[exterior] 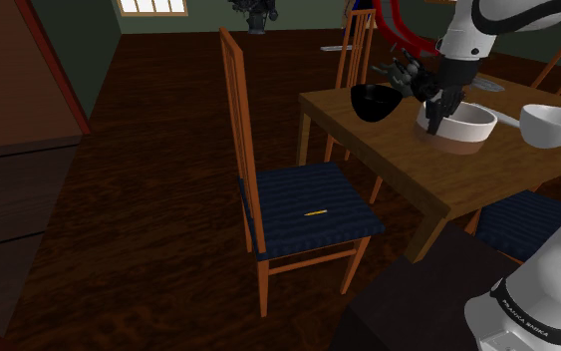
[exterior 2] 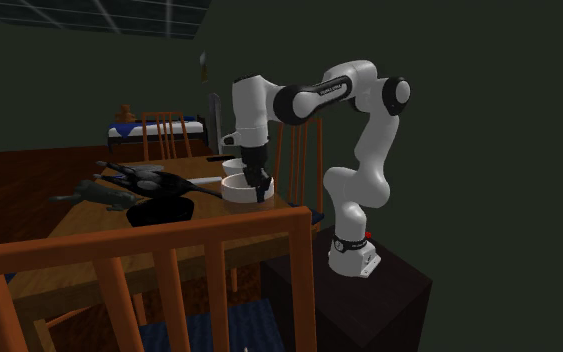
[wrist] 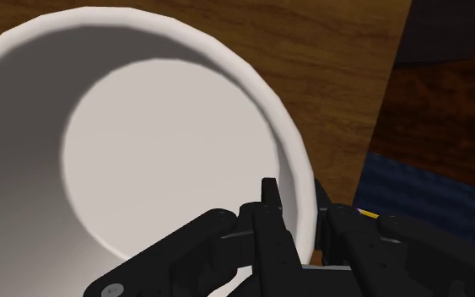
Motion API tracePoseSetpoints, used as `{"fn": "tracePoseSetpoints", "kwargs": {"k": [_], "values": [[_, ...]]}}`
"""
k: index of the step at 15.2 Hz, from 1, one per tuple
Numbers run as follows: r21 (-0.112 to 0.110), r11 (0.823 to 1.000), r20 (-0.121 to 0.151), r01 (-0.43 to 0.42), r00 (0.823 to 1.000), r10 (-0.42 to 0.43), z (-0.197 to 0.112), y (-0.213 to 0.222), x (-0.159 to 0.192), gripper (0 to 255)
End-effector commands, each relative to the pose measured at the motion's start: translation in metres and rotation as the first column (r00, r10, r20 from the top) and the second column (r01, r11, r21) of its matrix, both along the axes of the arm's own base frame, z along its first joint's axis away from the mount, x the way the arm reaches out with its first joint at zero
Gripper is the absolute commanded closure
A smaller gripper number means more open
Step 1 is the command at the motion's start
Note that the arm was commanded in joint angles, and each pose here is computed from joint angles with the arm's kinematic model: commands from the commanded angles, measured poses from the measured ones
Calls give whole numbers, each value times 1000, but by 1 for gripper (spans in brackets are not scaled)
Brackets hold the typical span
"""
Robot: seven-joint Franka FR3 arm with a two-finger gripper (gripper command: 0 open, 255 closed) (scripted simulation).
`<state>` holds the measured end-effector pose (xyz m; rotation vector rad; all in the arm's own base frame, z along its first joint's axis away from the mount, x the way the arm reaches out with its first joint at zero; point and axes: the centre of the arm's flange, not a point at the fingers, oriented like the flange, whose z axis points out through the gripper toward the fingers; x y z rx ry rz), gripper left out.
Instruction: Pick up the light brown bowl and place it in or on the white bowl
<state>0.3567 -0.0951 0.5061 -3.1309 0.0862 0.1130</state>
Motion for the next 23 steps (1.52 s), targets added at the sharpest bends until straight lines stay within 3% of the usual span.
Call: {"fn": "tracePoseSetpoints", "kwargs": {"k": [1,23], "values": [[0,1000,0,0,1000,0,11,0,0,255],[0,1000,0,0,1000,0,120,-12,-5,255]]}}
